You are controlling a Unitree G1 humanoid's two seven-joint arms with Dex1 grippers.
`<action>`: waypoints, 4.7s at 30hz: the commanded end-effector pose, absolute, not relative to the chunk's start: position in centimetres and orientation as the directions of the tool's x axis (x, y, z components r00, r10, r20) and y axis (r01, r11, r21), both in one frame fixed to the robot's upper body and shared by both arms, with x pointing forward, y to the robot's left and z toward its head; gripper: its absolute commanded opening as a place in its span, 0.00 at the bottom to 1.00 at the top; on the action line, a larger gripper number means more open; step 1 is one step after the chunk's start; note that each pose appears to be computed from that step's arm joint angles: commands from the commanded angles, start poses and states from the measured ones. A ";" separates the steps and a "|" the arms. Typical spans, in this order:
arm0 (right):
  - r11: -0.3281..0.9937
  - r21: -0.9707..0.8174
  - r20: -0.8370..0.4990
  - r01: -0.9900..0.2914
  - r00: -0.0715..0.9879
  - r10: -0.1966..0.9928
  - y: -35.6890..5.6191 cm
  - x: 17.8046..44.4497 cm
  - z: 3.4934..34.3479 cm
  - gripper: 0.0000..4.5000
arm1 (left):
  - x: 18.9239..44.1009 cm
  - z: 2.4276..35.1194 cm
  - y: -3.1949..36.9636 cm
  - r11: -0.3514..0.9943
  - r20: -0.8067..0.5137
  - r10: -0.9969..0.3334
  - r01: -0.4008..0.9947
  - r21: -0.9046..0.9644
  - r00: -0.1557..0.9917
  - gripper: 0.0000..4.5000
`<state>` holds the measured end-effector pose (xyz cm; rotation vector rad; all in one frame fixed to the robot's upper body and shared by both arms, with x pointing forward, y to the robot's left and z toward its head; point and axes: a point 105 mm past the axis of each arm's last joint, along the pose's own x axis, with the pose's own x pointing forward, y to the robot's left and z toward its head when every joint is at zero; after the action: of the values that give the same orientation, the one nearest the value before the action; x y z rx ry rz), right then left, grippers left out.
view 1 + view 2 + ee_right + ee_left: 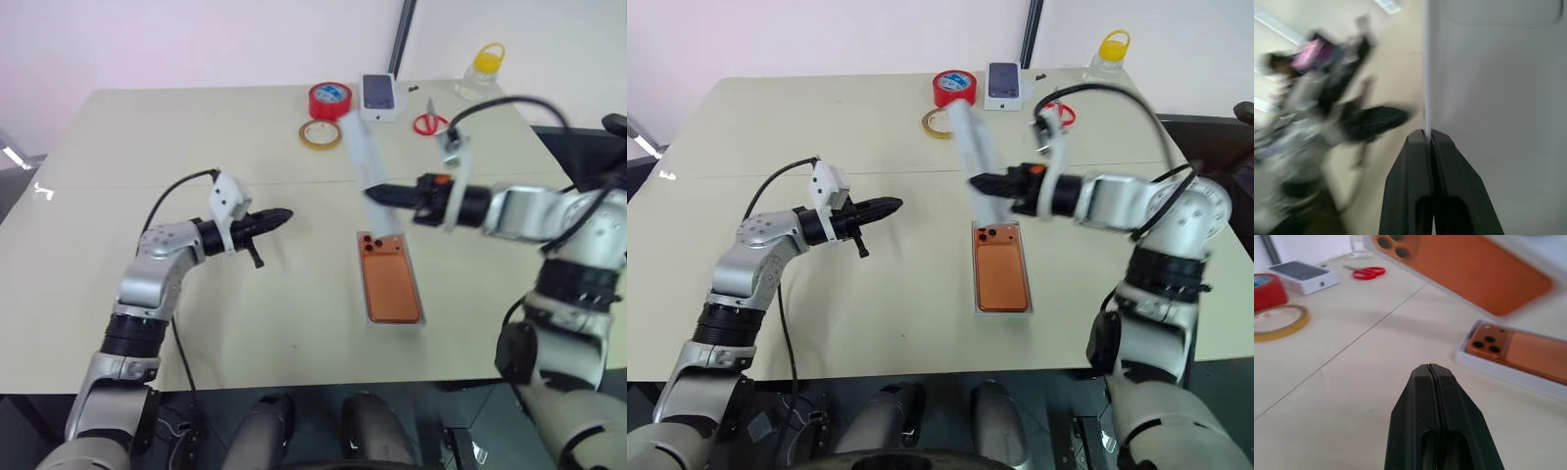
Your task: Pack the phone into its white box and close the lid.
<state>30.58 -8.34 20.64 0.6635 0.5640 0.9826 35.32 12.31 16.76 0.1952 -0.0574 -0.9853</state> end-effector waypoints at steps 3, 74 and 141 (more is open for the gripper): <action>0.324 0.845 -0.053 -0.425 0.536 0.843 -4.2 28.1 20.0 0.01 | 35.1 18.6 12.4 0.527 -0.003 -0.839 0.814 0.245 0.544 0.00; 0.590 -0.371 -0.631 -0.717 0.661 0.407 -17.5 28.9 15.0 0.01 | 30.4 13.1 -0.4 0.079 -0.321 -0.936 0.974 0.211 0.145 0.00; 0.598 -0.400 -0.476 -0.695 0.715 0.512 -17.9 27.5 15.4 0.01 | 37.1 16.3 -2.3 0.341 -0.159 -0.899 0.879 0.333 0.409 0.00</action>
<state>26.24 -17.44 12.79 -0.5687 0.4607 0.7795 35.58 -3.21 12.66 0.4687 0.0602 -1.2505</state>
